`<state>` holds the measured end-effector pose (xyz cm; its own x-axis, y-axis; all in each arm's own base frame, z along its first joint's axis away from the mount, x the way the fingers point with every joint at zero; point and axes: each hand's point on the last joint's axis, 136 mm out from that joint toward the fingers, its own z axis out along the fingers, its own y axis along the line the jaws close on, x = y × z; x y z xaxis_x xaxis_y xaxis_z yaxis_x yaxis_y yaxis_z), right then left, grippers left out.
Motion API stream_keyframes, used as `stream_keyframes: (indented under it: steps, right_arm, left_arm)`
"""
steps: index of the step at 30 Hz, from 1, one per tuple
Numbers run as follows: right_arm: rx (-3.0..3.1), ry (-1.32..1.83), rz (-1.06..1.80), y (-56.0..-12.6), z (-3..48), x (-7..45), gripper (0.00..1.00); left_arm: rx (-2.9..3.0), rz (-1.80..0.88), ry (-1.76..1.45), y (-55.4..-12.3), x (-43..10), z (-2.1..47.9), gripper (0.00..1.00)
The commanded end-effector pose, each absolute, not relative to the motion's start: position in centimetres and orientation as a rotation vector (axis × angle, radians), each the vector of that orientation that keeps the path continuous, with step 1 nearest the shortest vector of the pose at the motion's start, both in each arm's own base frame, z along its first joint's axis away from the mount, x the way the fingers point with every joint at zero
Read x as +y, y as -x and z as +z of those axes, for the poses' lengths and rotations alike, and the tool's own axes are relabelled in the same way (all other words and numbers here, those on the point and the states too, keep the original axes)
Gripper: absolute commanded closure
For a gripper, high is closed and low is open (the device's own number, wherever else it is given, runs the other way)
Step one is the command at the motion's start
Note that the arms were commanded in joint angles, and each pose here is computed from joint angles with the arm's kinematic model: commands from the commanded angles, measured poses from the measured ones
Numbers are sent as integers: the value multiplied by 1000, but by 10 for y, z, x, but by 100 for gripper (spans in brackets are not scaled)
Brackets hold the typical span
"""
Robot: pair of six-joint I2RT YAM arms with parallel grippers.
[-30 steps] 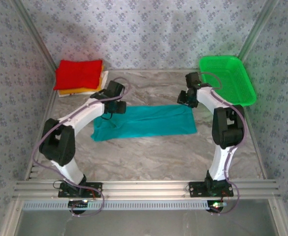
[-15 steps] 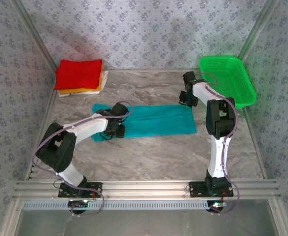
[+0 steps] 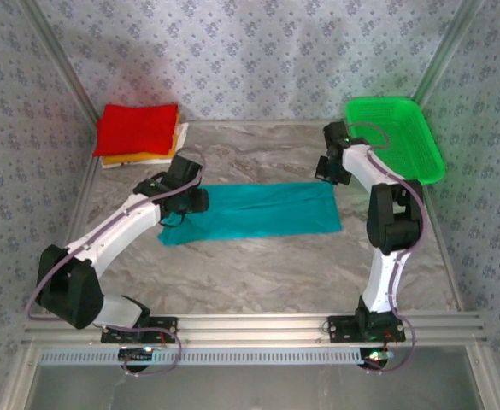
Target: Fold and stack the t-shirts
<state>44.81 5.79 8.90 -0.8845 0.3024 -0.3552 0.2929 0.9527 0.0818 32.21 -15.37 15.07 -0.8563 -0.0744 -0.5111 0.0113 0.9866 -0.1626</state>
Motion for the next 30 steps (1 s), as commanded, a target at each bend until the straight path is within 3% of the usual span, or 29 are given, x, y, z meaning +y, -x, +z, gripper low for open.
stream_keyframes:
  steps: [1, 5, 6, 7, 13, 20, 25, 30]
  right_arm:
    - [2714, -475, 17, -434, 98, 46, 100]
    - [2709, -487, 61, -432, 91, 41, 96]
    - [2716, -491, 62, -436, 90, 38, 79]
    - [2726, -482, 71, -441, 87, 37, 68]
    - [2756, -433, 121, -474, 72, 43, 53]
    - [2829, -430, 76, -487, 43, 50, 53]
    - [2836, -411, 72, -486, 39, 54, 75]
    - [2822, -409, 89, -482, 49, 54, 90]
  left_arm:
    - [2643, -191, -9, -317, -153, 135, 56]
    - [2688, -169, -28, -316, -154, 118, 55]
    - [2690, -174, -32, -317, -156, 116, 55]
    - [2693, -181, -34, -318, -158, 114, 55]
    - [2713, -192, -56, -321, -164, 108, 54]
    - [2741, -176, -50, -318, -163, 96, 54]
    - [2749, -154, -51, -318, -161, 92, 54]
    - [2744, -143, -50, -319, -159, 93, 54]
